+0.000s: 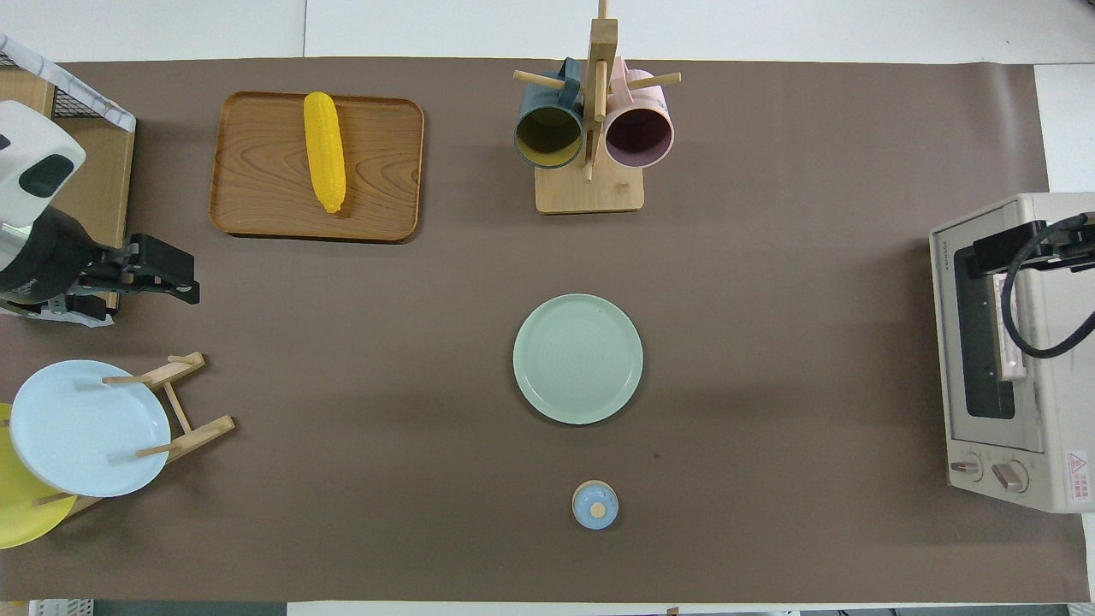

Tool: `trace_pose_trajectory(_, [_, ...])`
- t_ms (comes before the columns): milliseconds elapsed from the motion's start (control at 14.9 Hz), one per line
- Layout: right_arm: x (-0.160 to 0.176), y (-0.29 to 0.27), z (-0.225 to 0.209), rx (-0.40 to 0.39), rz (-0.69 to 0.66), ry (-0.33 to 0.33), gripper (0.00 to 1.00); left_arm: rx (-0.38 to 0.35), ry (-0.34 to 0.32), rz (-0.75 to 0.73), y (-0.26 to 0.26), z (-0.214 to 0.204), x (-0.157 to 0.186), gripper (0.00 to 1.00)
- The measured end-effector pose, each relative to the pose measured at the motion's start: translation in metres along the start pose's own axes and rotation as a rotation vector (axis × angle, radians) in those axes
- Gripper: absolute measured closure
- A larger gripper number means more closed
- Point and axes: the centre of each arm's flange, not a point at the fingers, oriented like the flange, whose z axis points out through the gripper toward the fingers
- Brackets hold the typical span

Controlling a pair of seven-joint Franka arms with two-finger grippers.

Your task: Put corn in oven

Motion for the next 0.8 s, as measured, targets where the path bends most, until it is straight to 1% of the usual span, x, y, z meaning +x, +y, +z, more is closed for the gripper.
trace_pose_trajectory(535, [0.0, 0.0, 0.0, 0.0, 0.0, 0.0, 0.0, -0.005, 0.02, -0.003, -0.001, -0.002, 0.002, 0.0])
trace_pose_trajectory(736, [0.0, 0.0, 0.0, 0.0, 0.0, 0.0, 0.0, -0.019, 0.085, 0.003, 0.001, -0.006, 0.011, 0.0])
trace_pose_trajectory(803, [0.0, 0.0, 0.0, 0.0, 0.0, 0.0, 0.0, -0.02, 0.09, 0.005, 0.002, -0.003, 0.014, 0.0])
